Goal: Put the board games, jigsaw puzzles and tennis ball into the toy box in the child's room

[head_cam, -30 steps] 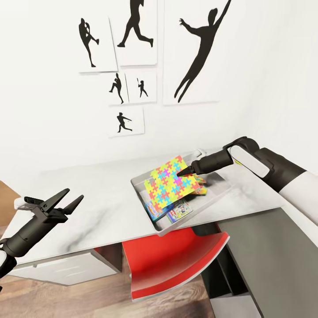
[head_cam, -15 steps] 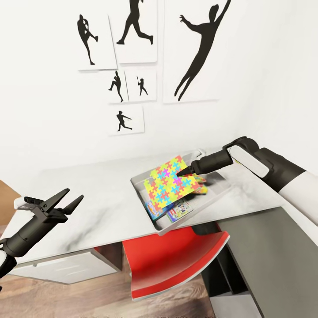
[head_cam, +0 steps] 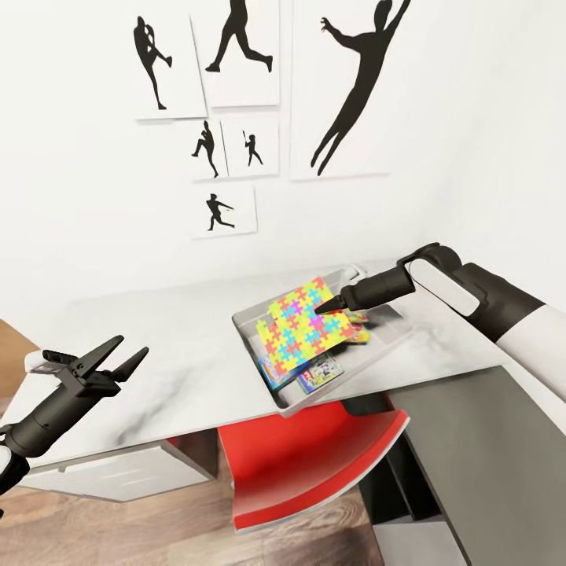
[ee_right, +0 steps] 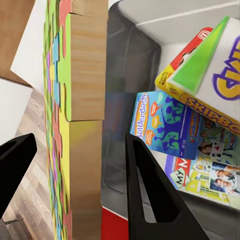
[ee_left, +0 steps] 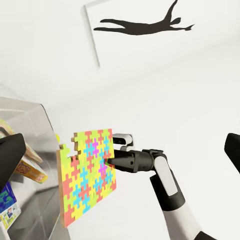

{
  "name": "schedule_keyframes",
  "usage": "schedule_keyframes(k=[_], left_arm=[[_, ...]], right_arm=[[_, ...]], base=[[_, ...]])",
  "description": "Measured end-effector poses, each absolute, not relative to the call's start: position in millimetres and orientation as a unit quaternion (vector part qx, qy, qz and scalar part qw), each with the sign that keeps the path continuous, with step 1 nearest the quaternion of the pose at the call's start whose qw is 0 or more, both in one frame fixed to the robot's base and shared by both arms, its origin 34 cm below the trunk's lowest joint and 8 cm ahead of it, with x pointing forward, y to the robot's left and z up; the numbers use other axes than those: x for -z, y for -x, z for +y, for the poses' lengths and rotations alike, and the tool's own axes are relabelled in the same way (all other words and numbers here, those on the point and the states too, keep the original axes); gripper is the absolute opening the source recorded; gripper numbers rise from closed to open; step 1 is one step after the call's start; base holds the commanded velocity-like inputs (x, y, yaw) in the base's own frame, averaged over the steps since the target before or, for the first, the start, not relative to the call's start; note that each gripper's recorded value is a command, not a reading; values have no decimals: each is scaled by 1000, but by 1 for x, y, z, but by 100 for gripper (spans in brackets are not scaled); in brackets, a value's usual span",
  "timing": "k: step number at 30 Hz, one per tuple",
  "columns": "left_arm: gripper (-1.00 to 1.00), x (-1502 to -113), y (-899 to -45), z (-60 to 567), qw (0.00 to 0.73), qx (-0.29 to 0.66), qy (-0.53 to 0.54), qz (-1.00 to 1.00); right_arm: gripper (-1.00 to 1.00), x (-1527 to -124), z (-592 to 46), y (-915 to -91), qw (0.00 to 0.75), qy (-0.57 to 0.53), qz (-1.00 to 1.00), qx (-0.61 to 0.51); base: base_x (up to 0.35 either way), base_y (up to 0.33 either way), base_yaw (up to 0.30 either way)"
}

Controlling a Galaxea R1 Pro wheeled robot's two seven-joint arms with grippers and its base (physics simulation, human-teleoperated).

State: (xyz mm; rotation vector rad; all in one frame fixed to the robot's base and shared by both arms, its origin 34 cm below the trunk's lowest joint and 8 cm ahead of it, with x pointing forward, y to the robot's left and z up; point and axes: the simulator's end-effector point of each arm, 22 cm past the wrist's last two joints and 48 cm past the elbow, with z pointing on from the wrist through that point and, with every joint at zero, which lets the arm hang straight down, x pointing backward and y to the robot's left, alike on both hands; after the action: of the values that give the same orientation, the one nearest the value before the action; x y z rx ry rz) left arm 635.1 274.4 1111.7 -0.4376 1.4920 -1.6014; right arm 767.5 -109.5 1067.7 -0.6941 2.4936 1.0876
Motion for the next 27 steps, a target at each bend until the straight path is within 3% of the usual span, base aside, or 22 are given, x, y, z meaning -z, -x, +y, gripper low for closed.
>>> schedule_keyframes(k=[27], left_arm=[[100,-1112,-635,275,439,645,176,600]], right_arm=[[-100,-1060,-114,-771,162,232,881,-379]], base=[[0,0,0]])
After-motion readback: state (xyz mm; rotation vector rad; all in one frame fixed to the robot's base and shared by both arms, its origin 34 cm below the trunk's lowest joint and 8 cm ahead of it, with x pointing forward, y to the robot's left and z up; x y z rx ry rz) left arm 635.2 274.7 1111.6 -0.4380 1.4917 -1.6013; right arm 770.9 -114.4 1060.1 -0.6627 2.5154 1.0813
